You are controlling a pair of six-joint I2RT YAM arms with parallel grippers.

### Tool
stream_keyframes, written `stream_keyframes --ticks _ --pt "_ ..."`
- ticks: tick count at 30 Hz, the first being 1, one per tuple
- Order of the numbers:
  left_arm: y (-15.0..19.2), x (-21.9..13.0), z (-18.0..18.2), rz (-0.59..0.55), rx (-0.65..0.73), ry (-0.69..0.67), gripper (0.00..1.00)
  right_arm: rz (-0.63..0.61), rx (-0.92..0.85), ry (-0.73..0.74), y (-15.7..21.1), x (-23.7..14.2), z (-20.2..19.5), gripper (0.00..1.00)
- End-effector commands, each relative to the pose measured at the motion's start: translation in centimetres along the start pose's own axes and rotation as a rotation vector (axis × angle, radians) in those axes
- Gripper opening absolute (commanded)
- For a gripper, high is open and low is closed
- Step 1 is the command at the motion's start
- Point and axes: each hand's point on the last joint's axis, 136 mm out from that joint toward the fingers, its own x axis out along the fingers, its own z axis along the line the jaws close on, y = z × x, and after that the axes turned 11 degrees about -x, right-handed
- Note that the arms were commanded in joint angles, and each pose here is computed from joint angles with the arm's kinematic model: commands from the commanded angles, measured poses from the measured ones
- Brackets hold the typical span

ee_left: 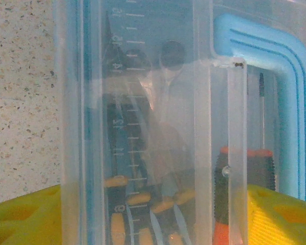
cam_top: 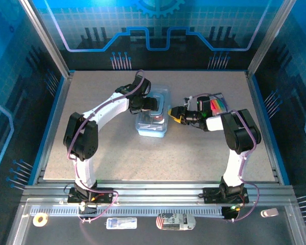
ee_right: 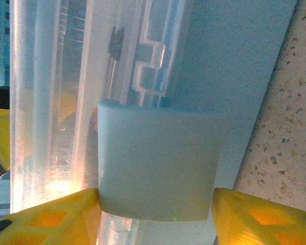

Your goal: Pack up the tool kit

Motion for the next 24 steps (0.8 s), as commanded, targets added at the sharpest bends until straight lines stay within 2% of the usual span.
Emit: stream_keyframes --ticks 1,8,20,24 --pt "8.5 5.4 6.4 0.31 -0.029 -0.204 0.4 0.019 -0.013 0.006 0.4 -0.5 0.5 0.61" --pt "8.4 5.4 6.4 0.309 -0.029 -0.205 0.39 0.008 -0.035 0.002 -0.2 -1.2 1.1 0.62" --pt "8.2 5.3 6.3 0.305 -0.028 -0.206 0.39 0.014 -0.034 0.082 1.6 -3.3 0.5 0.61" --pt "8.2 5.3 6.3 0.306 -0.026 -0.208 0.4 0.02 -0.042 0.082 0.8 -3.2 0.4 0.6"
